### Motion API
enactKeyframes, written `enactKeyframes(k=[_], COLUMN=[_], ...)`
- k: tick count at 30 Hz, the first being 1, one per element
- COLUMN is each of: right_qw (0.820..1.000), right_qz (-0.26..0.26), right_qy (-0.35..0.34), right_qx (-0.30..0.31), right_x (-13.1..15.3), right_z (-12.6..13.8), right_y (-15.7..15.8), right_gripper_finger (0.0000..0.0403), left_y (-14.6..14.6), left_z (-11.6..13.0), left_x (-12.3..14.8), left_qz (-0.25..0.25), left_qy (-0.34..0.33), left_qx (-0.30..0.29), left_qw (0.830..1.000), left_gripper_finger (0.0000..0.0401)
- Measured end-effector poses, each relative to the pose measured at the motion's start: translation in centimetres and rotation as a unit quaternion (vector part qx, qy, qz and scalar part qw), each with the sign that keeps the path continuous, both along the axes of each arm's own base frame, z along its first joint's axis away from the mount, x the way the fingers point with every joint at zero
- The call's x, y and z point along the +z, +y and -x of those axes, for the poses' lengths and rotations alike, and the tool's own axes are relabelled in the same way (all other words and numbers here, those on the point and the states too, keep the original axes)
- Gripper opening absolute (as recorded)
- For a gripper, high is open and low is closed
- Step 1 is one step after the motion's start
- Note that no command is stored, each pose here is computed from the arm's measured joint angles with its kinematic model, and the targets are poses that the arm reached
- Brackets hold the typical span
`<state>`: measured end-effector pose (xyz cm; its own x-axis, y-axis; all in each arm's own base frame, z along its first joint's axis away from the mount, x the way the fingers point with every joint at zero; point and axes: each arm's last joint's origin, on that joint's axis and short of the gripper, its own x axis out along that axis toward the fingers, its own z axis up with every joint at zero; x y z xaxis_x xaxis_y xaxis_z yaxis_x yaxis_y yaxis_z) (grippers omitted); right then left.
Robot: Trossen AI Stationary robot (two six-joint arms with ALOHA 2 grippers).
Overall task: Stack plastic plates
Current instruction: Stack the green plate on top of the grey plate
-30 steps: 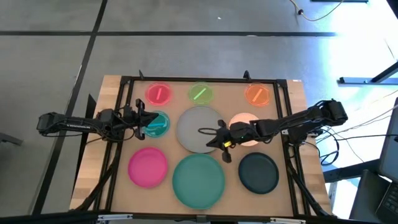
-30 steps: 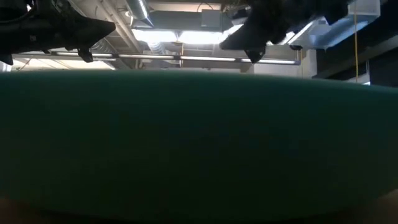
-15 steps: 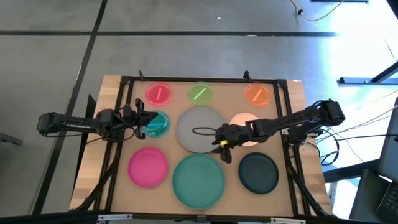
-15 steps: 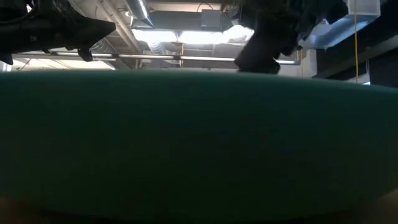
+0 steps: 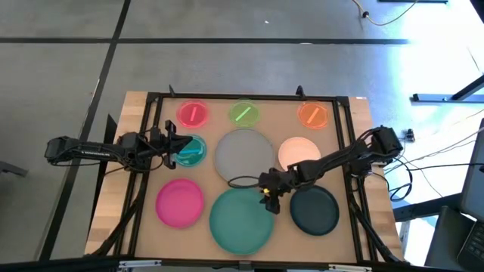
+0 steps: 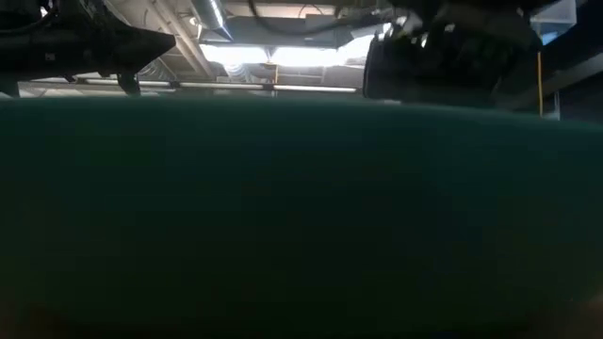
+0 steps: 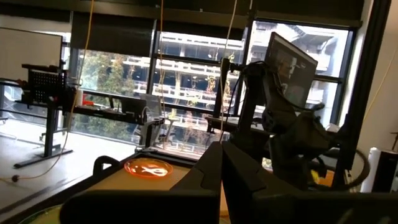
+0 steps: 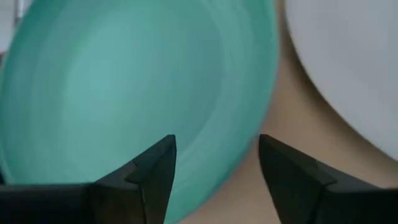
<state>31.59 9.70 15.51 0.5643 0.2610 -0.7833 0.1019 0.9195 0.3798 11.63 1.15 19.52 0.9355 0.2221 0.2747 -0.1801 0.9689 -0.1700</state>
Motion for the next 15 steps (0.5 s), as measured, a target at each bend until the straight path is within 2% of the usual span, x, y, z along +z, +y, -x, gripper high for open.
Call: enactKeyframes(k=[15], right_qw=[0.999], right_qz=[0.009], right_qy=[0.01], right_qx=[-0.043], right_x=[-0.83], right_z=[-0.23], right_y=[-0.13], right_gripper_finger=[0.0208], left_y=[-0.01], left_z=[-0.03], left_x=[-0.09], left_qz=[0.013], left_qy=[0.002], left_qx=[-0.006], left_qw=[1.0], left_gripper_finger=[0.0])
